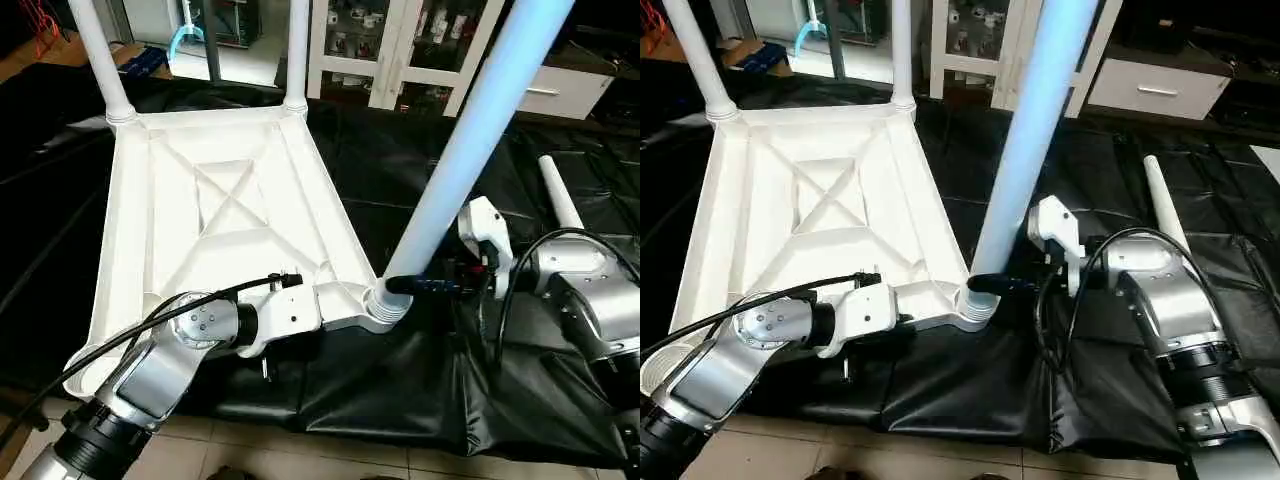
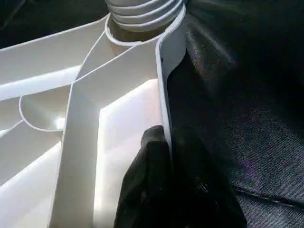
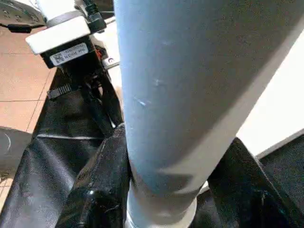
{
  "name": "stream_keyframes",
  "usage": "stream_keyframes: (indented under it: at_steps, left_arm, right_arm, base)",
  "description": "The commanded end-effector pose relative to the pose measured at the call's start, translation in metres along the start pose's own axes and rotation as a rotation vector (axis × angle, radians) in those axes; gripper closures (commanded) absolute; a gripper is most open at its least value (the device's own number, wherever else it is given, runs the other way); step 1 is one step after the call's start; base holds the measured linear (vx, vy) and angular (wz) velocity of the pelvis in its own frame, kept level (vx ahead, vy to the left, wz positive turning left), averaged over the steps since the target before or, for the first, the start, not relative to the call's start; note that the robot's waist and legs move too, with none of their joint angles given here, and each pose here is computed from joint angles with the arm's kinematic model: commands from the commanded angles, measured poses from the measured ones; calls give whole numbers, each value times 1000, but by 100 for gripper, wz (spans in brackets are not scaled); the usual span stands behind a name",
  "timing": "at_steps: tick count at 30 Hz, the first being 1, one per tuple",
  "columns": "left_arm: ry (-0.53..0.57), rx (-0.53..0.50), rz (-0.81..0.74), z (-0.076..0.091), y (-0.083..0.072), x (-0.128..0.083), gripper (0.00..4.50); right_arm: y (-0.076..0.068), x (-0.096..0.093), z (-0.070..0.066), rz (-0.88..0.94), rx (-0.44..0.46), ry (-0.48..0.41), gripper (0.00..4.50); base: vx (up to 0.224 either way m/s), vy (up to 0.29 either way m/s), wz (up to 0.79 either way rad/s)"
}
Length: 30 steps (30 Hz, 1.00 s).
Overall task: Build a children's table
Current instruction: Insert table leg to table base
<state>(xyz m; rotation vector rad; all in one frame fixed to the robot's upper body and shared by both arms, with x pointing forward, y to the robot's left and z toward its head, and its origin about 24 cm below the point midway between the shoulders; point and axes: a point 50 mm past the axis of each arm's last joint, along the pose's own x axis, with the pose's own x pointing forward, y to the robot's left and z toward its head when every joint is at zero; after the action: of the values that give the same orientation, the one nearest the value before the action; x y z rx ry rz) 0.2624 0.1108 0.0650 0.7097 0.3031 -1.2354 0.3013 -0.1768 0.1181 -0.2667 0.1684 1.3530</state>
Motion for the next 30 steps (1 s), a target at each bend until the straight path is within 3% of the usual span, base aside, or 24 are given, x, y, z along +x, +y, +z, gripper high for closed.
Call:
stream_keyframes:
  at_steps: [1, 9, 17, 24, 30]
  left_arm:
    - [-35, -34, -68, -2, -15, 11, 450]
    - [-42, -29, -83, 0, -16, 11, 450]
    - [-38, -30, -83, -1, -17, 9, 450]
    - [-39, -28, -91, -1, -17, 9, 450]
    - [-35, -31, -90, -1, -16, 8, 450]
  right_arm:
    - [5, 3, -23, -7, 67, 76, 267]
    - [-1, 22, -26, -15, 57, 42, 267]
    - [3, 22, -27, 50, 72, 68, 267]
    - [5, 15, -36, 75, 128, 96, 267]
    - [-2, 20, -38, -65, 217, 10, 267]
  base:
    - [0, 0, 0]
    - [0, 0, 0]
    - [0, 0, 0]
    - [0, 0, 0]
    - [0, 0, 0]
